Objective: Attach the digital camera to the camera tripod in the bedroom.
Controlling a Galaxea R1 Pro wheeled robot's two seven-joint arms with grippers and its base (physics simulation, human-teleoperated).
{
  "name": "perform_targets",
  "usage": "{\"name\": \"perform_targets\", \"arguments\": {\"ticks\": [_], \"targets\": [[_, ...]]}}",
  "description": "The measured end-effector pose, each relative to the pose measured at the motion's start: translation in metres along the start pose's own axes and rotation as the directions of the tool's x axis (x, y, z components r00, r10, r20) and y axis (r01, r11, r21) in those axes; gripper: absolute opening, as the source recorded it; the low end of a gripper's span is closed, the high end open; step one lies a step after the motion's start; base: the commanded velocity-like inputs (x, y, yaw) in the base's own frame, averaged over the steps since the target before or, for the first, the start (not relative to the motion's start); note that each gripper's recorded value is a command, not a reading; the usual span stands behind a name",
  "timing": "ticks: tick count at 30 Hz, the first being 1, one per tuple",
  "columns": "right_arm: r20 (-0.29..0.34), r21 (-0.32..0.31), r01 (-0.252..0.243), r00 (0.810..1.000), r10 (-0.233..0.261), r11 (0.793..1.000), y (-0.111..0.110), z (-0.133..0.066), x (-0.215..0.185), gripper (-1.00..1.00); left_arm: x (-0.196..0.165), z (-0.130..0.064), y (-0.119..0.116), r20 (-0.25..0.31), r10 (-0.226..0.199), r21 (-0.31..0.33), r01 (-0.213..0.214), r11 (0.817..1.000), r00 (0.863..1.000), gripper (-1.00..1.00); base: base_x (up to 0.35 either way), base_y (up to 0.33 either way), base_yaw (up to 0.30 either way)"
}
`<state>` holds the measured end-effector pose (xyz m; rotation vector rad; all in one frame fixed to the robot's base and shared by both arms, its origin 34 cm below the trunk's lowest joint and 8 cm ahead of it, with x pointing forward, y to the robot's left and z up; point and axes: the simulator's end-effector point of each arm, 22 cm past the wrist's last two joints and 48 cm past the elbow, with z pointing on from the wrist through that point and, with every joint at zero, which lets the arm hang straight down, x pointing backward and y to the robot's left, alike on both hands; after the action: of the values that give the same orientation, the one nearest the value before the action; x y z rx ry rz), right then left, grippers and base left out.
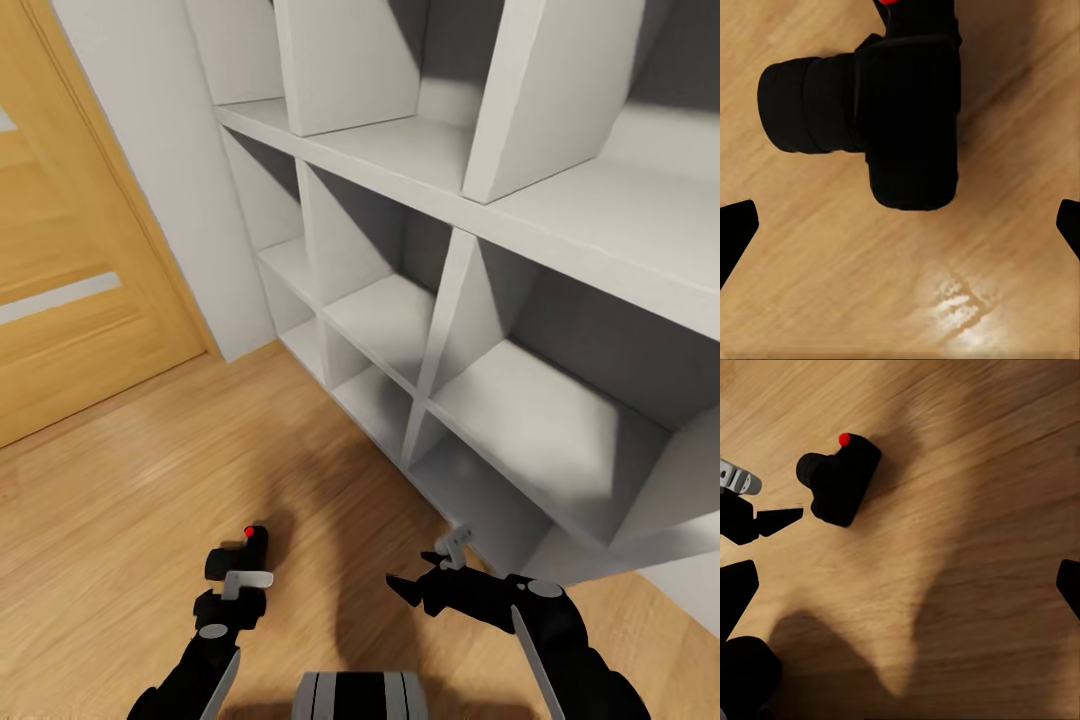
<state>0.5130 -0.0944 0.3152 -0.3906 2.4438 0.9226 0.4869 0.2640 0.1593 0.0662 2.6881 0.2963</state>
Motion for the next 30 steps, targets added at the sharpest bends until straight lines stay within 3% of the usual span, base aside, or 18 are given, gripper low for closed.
{"name": "perform_targets", "arguments": {"ticks": [30], "targets": [[-0.090, -0.010, -0.083, 0.993, 0.082, 0.997, -0.017, 0.027, 0.051, 1.00, 0.056, 0.025, -0.010, -0.110, 0.017, 0.010, -0.016, 1.000, 0.994, 1.00, 0.000, 0.000, 0.000]]}}
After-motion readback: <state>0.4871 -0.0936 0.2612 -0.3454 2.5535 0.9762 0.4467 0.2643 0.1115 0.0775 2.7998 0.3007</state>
